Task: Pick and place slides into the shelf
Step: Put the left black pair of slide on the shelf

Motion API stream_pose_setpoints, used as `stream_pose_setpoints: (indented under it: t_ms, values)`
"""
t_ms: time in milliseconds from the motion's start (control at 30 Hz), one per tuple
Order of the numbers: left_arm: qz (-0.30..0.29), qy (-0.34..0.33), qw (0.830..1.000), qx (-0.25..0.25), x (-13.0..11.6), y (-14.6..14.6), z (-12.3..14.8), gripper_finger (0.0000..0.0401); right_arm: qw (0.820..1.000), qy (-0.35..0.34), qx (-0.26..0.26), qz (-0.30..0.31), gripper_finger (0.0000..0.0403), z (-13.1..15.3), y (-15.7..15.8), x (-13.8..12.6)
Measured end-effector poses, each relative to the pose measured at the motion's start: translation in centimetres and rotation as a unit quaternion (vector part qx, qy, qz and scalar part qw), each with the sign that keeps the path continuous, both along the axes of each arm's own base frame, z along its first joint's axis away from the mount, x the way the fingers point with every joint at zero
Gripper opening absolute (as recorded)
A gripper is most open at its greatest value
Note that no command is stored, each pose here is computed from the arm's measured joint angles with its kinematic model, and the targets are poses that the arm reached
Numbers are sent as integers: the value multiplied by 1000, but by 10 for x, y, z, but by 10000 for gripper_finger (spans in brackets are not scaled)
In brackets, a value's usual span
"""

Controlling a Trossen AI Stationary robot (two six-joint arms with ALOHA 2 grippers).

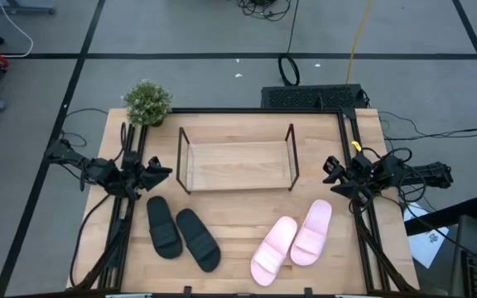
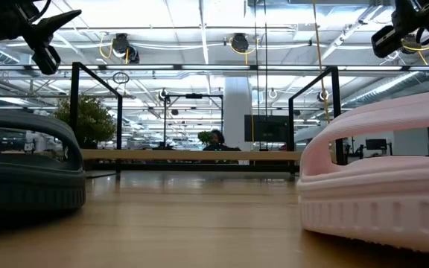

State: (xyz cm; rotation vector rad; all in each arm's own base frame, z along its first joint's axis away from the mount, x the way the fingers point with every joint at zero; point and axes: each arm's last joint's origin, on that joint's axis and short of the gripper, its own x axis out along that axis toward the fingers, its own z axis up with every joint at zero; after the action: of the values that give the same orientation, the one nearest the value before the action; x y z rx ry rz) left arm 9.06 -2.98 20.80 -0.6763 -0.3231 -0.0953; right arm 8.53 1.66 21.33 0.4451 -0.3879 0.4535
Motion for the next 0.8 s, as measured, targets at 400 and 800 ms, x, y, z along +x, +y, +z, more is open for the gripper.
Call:
stream_pose_setpoints:
  t_ms: [400,800]
  values:
    - [-76,-52,995,33,-7,-10,9,118,995,-73,-27,55,135,12,15,4]
    - [-92,24,991,90,-3,-29,61,118,986,-71,-106,106,135,69,60,44]
